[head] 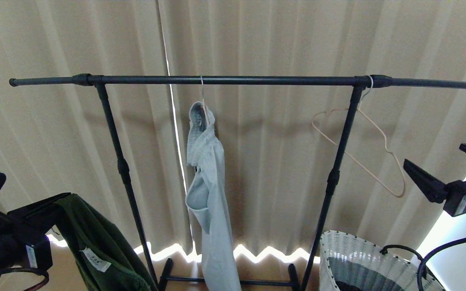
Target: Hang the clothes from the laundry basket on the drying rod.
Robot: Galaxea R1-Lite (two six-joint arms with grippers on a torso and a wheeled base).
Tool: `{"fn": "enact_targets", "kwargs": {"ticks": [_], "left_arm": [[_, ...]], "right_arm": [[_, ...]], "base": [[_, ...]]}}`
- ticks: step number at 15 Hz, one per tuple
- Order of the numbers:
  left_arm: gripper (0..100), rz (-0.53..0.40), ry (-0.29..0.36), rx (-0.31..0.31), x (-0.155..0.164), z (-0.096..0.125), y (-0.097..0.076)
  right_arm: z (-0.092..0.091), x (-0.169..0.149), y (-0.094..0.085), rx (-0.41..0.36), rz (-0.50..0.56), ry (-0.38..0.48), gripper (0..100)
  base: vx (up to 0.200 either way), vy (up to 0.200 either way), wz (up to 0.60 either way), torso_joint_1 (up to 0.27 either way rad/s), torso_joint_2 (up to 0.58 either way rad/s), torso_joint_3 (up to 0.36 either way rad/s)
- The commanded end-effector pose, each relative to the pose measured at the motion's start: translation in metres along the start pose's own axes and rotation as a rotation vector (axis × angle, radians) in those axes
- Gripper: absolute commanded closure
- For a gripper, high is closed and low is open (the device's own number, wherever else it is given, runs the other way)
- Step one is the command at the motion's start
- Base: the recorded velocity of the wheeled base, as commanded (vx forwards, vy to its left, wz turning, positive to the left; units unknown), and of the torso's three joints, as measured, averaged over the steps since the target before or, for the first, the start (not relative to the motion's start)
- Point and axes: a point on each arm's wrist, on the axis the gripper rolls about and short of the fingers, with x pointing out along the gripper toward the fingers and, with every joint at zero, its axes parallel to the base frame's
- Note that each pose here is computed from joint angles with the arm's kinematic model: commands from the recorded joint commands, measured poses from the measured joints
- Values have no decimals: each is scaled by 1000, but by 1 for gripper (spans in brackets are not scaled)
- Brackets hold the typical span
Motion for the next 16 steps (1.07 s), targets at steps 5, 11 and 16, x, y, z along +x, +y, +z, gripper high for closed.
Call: {"fn": "enact_targets", "kwargs": {"ticks": [5,11,16], "left_arm": [[100,10,-37,-9,2,4,1],[100,9,-47,-11,2,7,1],[100,9,-53,-11,1,8,1]], "right_arm": [[37,8,-25,94,-32,335,0],[34,16,-24,95,-21,375,0],[35,24,-23,94,-19,382,0]], "base": [[0,0,0,0,0,0],[100,0,0,0,2,0],[200,0,0,2,-1,1]]}}
